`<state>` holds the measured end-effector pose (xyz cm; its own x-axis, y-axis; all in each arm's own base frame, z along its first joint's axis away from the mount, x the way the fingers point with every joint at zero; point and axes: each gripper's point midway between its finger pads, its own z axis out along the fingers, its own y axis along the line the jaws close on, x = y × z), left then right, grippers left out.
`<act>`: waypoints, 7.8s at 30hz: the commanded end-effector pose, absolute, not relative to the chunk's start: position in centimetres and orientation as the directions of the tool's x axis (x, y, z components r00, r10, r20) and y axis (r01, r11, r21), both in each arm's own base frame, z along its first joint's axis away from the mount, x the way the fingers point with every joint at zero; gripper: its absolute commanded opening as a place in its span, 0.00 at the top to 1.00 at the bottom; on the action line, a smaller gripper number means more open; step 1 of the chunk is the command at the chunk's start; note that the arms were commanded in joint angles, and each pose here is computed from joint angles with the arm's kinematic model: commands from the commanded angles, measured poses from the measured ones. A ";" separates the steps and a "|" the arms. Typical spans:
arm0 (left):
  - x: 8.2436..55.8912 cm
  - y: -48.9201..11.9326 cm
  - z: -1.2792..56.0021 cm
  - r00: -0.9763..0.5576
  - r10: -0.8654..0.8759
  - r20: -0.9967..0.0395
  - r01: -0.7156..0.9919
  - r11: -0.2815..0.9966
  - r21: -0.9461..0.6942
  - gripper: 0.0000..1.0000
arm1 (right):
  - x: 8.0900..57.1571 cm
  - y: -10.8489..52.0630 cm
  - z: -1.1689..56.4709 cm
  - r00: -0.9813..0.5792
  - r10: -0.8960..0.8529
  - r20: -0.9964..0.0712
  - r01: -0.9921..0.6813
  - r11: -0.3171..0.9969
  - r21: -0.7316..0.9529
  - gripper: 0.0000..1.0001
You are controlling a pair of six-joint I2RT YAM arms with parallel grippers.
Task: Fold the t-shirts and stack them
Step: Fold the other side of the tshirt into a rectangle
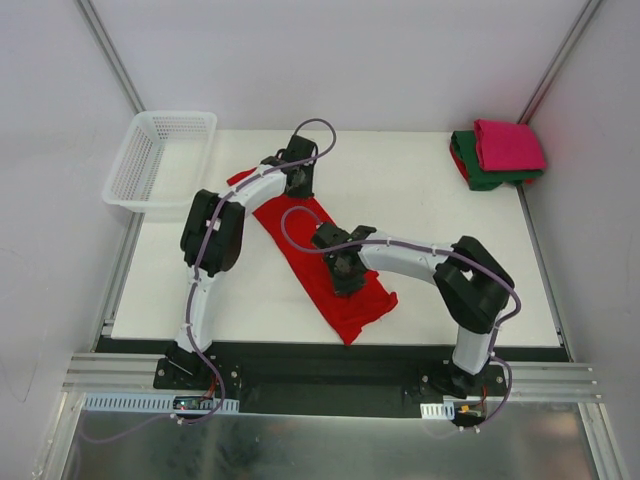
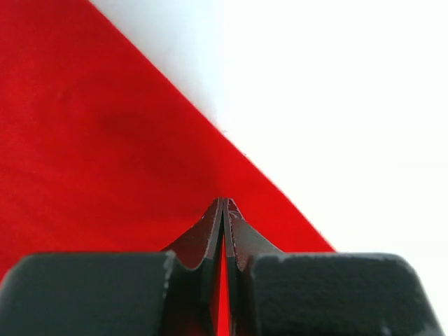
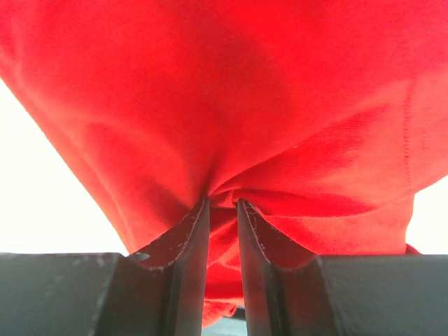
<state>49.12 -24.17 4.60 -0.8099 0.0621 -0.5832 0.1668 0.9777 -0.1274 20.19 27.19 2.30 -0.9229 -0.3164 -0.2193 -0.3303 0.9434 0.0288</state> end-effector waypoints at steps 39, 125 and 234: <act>27.9 -33.8 6.6 -0.867 0.165 -0.469 0.396 0.801 -0.449 1.00 | 20.9 10.4 12.3 -0.763 0.113 -0.636 0.194 0.979 -0.058 0.53; 34.5 -23.8 2.5 -0.928 0.024 -0.371 0.146 0.942 -0.303 1.00 | 30.2 21.4 3.0 -0.949 0.292 -0.121 0.124 0.694 0.709 0.57; 35.2 -22.4 1.8 -0.938 -0.024 -0.347 0.092 0.945 -0.313 1.00 | 25.7 20.4 1.6 -0.952 0.204 -0.230 0.044 0.830 0.557 0.62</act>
